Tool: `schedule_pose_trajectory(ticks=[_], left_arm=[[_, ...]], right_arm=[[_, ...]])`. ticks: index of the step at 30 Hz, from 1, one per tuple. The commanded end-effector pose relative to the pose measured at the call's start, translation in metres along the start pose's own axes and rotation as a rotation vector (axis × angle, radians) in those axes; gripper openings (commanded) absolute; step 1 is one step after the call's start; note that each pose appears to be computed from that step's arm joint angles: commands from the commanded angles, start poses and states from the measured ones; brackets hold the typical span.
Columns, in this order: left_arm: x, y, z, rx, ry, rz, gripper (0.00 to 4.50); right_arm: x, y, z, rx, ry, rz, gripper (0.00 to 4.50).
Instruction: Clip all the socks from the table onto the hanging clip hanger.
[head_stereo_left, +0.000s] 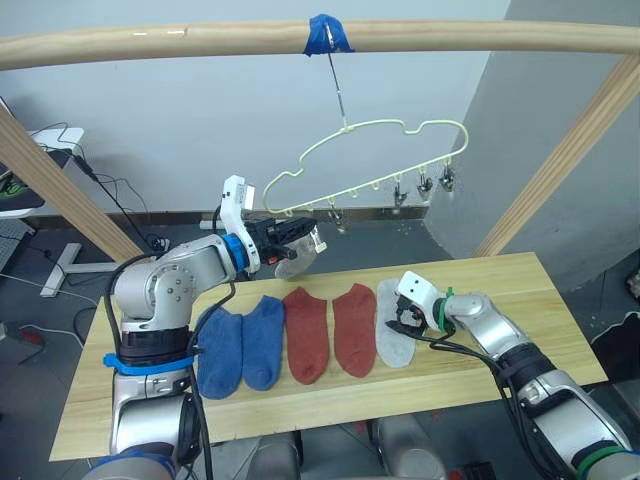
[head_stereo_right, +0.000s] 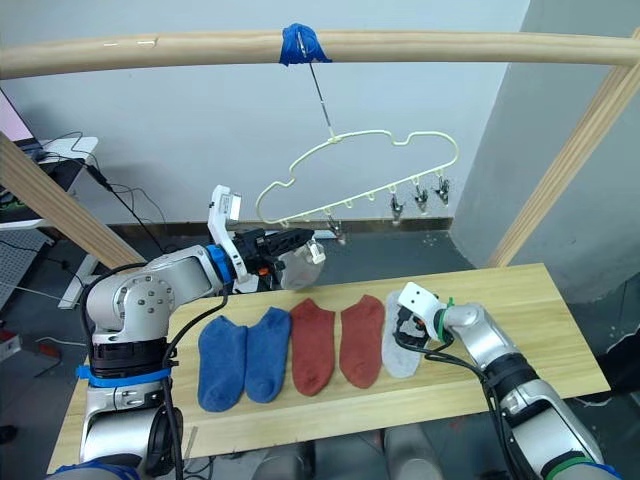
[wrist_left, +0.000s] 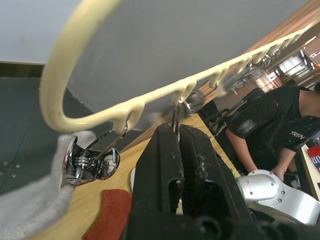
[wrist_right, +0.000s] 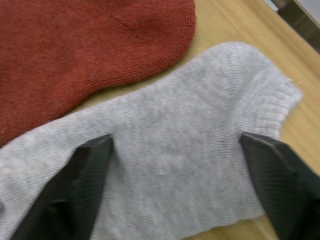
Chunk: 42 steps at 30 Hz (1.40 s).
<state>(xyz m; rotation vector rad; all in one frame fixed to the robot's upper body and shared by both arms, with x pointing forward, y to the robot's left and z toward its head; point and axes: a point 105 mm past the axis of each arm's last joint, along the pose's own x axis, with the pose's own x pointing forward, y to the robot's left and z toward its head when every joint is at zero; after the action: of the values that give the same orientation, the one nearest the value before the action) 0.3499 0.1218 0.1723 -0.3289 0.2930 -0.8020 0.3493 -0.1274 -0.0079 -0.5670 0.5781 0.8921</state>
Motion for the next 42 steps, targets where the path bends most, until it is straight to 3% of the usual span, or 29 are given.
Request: schedule_pose_trajectory(ticks=[1,9,15,23,28,31,42], left_arm=[[-0.003,0.003,-0.016,-0.017,0.065,0.021,0.00],[-0.002,0.003,-0.017,-0.011,0.068,0.017,0.00],[-0.003,0.002,-0.013,-0.075,0.048,0.003,0.00],[-0.004,0.005,-0.010,-0.318,0.025,-0.017,0.00],[-0.001,0.010,-0.007,-0.399,0.008,0.006,0.00],[0.004,0.002,0.002,-0.460,-0.024,-0.045,0.00],[0.005,-0.002,-0.006,-0.427,0.022,-0.029,0.00]], right_arm=[[-0.005,0.005,-0.008,0.007,0.001,0.027,2.95],[-0.015,0.015,-0.007,-0.015,-0.047,0.040,0.06],[-0.040,0.018,0.021,-0.134,-0.172,-0.001,0.02],[-0.095,0.034,0.092,-0.297,-0.410,-0.075,0.02],[-0.097,0.047,0.107,-0.339,-0.452,-0.074,0.02],[-0.087,0.057,0.130,-0.374,-0.512,-0.079,0.02],[-0.083,0.059,0.157,-0.375,-0.575,-0.087,0.02]])
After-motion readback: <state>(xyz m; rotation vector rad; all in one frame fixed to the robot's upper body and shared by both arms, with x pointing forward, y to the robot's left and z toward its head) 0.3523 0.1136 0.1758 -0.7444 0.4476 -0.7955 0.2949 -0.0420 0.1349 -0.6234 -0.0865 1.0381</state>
